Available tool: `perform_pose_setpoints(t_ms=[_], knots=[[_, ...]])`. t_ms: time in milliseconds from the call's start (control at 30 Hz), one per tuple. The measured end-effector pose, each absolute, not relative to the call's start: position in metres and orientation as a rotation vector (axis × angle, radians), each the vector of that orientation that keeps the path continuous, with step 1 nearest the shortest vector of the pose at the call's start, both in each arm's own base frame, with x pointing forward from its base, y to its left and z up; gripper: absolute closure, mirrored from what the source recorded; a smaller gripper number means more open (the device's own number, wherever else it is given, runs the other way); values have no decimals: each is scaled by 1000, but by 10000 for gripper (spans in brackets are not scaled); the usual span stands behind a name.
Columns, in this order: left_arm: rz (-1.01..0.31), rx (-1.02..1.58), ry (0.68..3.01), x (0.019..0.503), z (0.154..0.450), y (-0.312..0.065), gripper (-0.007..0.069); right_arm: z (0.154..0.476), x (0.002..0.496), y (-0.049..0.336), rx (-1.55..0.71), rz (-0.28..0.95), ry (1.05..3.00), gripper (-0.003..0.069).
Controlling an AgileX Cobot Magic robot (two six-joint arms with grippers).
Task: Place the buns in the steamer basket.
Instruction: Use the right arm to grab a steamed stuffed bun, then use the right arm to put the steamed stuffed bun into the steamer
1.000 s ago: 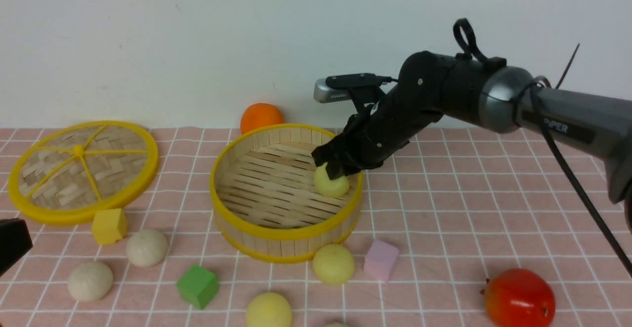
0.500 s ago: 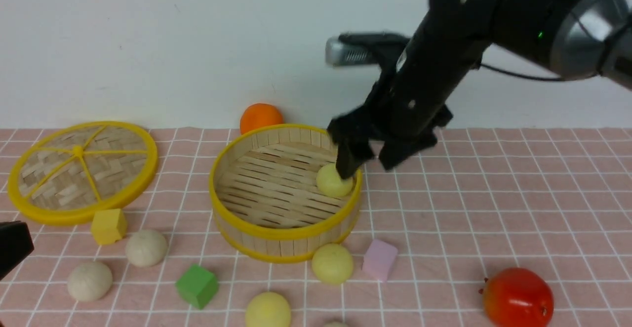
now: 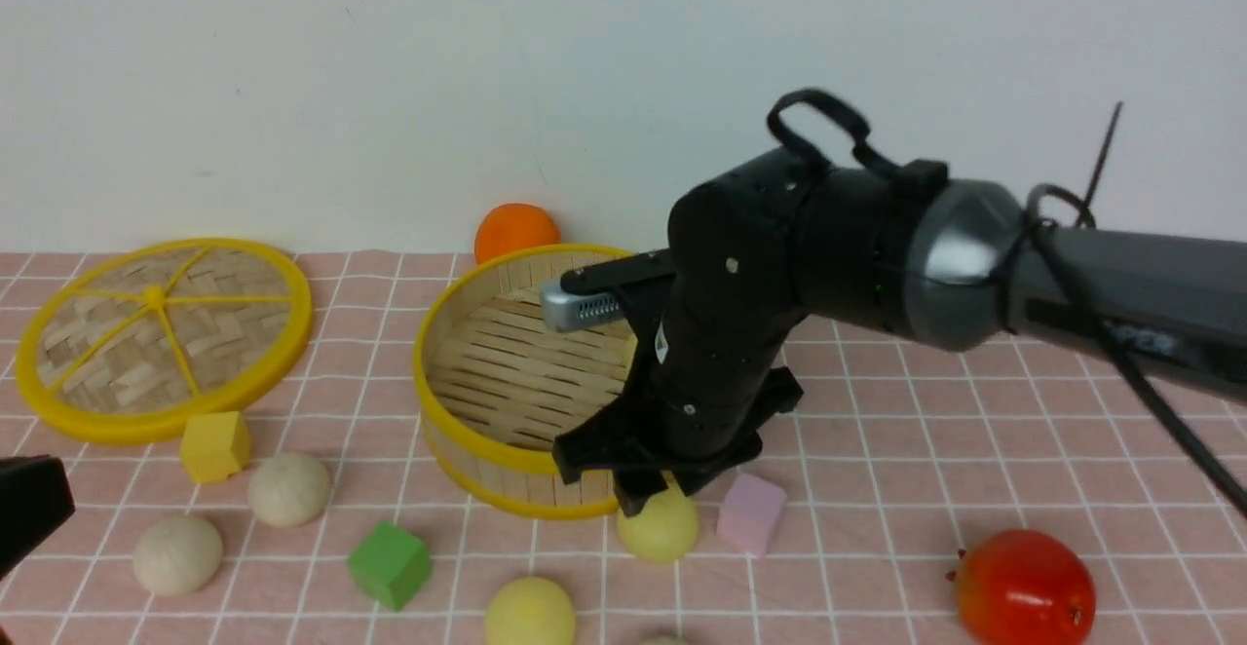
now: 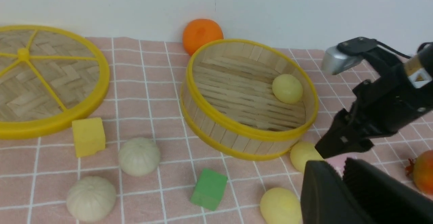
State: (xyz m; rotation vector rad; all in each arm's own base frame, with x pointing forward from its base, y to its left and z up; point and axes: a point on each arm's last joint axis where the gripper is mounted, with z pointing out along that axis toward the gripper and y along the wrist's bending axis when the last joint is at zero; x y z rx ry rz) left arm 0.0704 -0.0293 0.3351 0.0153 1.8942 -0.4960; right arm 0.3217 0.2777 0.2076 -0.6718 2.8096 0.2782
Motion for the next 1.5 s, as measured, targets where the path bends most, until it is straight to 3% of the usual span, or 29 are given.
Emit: perform_pose_setpoints(t_ms=[200, 333, 400, 433, 467, 533, 600, 833, 933, 1067, 1233, 1500], knots=[[-501, 15, 1900, 70, 335, -30, 479, 186, 335, 275, -638, 238, 2810, 291], [-508, 13, 1902, 70, 335, -30, 476, 178, 339, 272, -625, 228, 2827, 342], [-515, 11, 1902, 70, 335, -30, 476, 177, 338, 273, -627, 237, 2836, 398], [-519, 9, 1902, 70, 335, -30, 476, 177, 338, 273, -639, 246, 2835, 466], [-519, 9, 1902, 70, 335, -30, 476, 177, 338, 273, -644, 248, 2836, 475], [-520, 9, 1902, 70, 335, -31, 476, 177, 336, 274, -659, 269, 2852, 599], [-520, 9, 1902, 70, 335, -31, 475, 178, 334, 275, -675, 285, 2877, 642], [-520, 9, 1902, 70, 335, -31, 468, 213, 323, 276, -783, 363, 2930, 643], [-520, 9, 1901, 70, 335, -31, 464, 258, 327, 278, -777, 441, 2811, 643], [-520, 7, 1895, 70, 335, -30, 460, 288, 345, 283, -699, 515, 2630, 643], [-525, 5, 1895, 70, 335, -31, 457, 277, 367, 288, -624, 537, 2530, 643], [-529, 4, 1894, 70, 336, -31, 457, 209, 386, 297, -610, 490, 2639, 613]])
